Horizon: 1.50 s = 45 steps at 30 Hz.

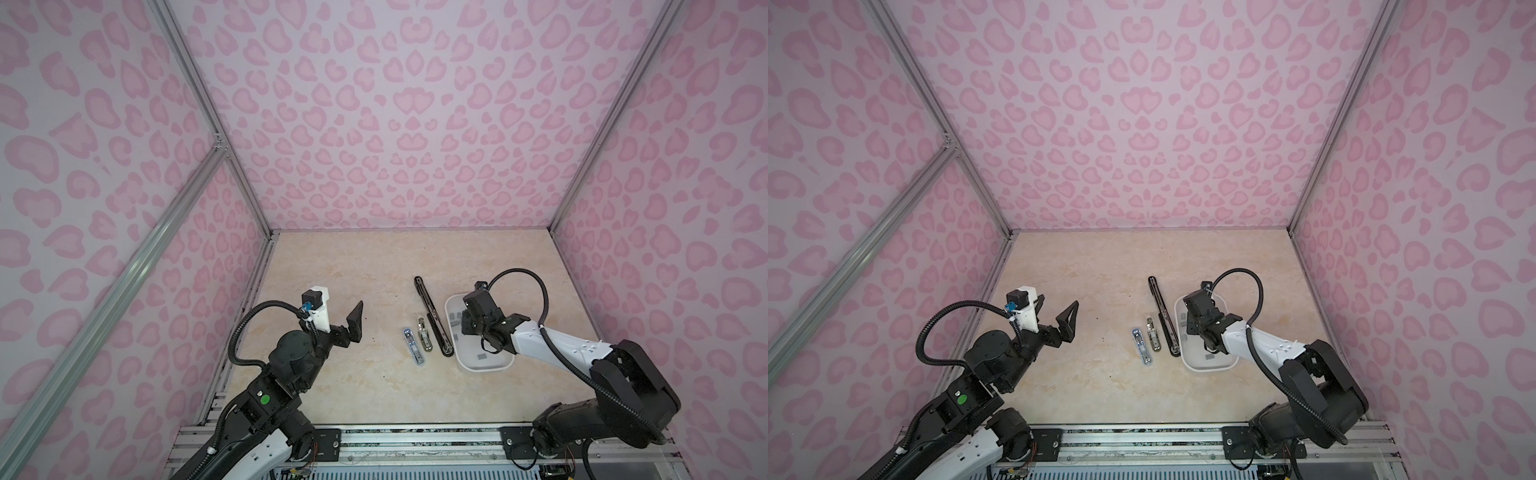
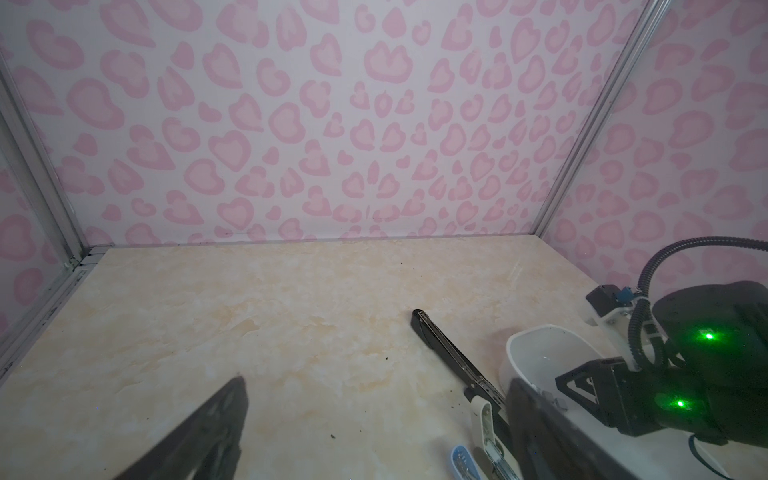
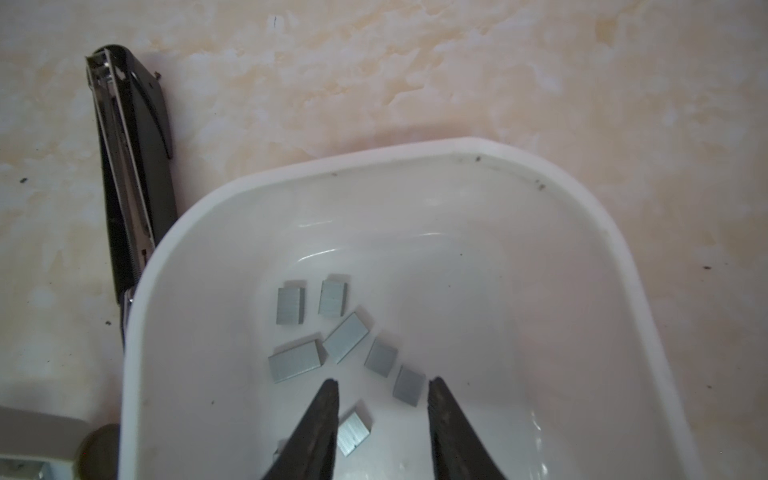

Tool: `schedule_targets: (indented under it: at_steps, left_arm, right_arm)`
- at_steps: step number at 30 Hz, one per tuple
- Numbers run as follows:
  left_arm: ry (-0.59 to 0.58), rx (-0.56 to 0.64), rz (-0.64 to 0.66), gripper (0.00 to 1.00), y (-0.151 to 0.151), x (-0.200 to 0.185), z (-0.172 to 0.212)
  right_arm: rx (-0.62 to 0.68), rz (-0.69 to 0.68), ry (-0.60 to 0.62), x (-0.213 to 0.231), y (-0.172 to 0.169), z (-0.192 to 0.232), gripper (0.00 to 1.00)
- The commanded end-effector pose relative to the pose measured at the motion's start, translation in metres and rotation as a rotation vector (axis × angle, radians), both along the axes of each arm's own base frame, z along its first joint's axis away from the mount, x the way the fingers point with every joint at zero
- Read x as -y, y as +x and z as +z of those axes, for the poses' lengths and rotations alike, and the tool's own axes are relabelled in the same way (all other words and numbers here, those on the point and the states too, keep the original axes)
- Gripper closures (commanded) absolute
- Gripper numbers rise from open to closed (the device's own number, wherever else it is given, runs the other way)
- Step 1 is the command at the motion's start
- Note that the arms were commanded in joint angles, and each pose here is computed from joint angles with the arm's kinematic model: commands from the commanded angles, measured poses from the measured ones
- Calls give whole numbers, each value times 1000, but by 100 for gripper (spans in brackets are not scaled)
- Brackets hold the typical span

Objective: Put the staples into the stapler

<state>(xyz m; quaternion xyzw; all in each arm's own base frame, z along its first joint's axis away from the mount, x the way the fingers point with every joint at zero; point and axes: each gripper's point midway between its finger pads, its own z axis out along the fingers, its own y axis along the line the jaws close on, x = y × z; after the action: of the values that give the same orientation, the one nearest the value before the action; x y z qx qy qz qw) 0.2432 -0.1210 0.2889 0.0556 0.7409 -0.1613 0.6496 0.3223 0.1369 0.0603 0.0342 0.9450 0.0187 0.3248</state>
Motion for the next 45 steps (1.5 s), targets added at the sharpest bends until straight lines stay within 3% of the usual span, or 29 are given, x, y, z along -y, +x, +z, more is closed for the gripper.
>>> schedule_targets:
  at_steps: [1, 13, 45]
  left_arm:
    - [-12, 25, 39, 3, 4, -4, 7]
    - [13, 7, 68, 3, 11, -5, -2]
    - [4, 17, 66, 3, 10, -5, 0]
  right_arm:
    - [-1, 25, 21, -11, 7, -3, 65]
    - [-19, 44, 62, -39, 11, -21, 72]
    - [-17, -53, -2, -14, 17, -38, 70]
